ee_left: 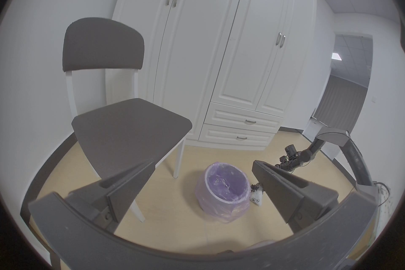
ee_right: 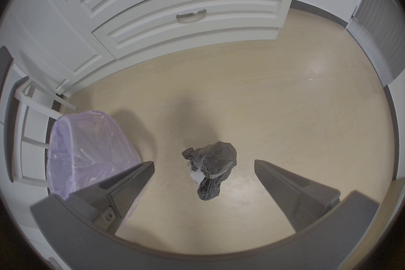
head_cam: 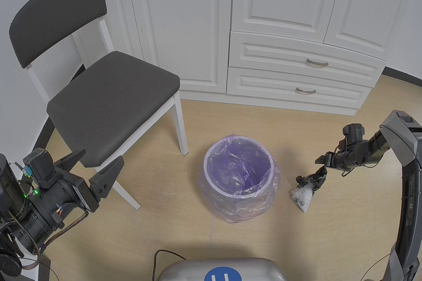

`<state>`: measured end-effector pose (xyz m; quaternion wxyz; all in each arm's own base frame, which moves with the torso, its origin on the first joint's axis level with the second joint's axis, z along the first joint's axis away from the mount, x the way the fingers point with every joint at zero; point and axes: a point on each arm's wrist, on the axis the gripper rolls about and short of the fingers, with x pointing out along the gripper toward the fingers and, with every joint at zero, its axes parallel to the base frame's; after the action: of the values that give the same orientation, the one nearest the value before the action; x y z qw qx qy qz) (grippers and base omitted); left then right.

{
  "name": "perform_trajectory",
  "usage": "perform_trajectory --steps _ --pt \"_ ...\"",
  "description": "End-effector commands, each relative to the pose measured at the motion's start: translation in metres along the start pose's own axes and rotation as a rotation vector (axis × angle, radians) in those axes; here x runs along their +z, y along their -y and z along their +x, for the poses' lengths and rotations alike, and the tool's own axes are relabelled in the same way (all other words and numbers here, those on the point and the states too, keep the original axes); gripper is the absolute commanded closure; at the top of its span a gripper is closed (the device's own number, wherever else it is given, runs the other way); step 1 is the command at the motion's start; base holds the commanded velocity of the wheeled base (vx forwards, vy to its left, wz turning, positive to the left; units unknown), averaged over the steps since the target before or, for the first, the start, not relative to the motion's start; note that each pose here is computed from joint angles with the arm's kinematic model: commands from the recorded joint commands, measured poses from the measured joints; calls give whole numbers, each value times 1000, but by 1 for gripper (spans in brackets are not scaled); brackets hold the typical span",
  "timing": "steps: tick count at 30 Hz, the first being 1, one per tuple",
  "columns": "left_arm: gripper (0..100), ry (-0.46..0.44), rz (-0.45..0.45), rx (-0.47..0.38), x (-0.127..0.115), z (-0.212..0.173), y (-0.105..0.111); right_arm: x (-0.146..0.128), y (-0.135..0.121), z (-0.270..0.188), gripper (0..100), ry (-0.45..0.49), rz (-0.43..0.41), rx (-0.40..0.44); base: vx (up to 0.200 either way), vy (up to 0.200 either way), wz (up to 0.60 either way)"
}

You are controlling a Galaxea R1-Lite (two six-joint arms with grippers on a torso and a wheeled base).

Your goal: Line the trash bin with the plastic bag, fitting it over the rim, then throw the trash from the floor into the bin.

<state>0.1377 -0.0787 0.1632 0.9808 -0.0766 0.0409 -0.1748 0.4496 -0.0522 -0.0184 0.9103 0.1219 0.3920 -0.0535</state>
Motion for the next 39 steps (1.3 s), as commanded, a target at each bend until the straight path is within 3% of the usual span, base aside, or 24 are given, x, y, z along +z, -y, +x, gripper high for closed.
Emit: perform_trajectory --steps 1,10,14,20,35,39 --pt "0 24 39 -7 4 -5 0 -12 4 24 0 -29 17 -14 0 0 0" --pt "0 83 163 -9 10 -22 -2 -14 4 41 0 -38 21 -19 0 0 0" --pt "0 122 167 -11 16 -29 -2 -9 5 49 0 -64 66 -34 0 0 0" --pt "0 153 181 -9 20 -33 -3 -8 5 75 0 -41 68 -184 0 0 0" --pt "0 136 187 -6 17 -32 -3 -15 -14 83 0 -133 33 -188 0 0 0" --pt "0 138 189 -6 17 -33 -3 -20 -15 81 0 -196 25 -201 0 0 0"
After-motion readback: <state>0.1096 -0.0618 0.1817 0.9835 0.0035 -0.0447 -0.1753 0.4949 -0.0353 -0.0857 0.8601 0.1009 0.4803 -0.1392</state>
